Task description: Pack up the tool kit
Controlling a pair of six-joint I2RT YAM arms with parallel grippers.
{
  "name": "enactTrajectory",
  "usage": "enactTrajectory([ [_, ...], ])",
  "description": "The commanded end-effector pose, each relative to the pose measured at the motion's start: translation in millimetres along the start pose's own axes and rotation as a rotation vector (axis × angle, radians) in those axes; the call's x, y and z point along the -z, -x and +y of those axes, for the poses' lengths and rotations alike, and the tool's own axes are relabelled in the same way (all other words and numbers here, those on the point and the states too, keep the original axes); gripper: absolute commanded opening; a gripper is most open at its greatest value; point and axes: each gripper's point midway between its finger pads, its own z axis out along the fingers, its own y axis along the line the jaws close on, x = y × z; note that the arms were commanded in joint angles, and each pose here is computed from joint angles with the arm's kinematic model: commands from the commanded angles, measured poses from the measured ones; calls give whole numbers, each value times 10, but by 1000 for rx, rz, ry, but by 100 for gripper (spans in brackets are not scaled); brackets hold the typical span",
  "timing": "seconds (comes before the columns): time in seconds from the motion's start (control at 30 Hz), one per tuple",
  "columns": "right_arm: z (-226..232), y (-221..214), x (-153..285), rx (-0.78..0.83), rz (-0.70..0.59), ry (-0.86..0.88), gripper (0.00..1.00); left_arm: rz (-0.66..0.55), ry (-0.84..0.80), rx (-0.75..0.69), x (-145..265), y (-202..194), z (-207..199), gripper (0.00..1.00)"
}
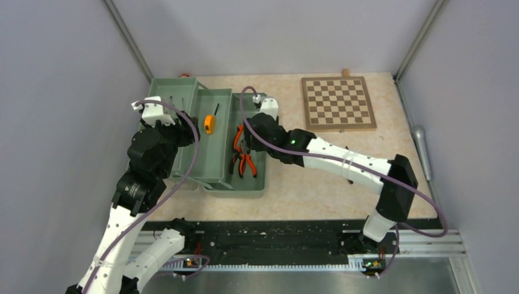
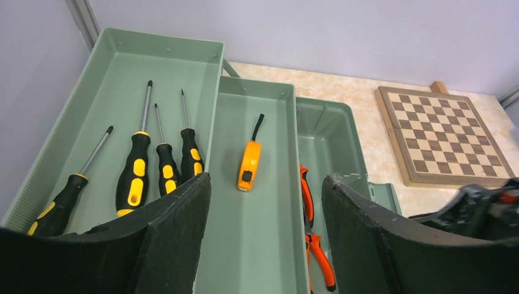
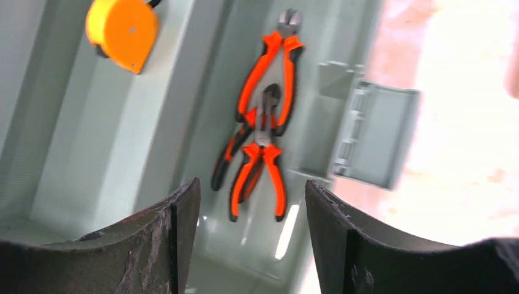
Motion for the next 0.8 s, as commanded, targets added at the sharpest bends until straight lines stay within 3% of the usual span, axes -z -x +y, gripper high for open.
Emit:
enactTrajectory([
  [0.0,-548,269,193,-31,-79,-93,62,-50,-30,26,-39,149,-89,72],
  [0.43,-2459,-73,633,-178,-27,-494,62,-31,-56,34,-98,123,-163,71],
  [0.77,-3518,-837,882,-432,108,-654,59,-21,-63,37,-122,89,-184,71],
])
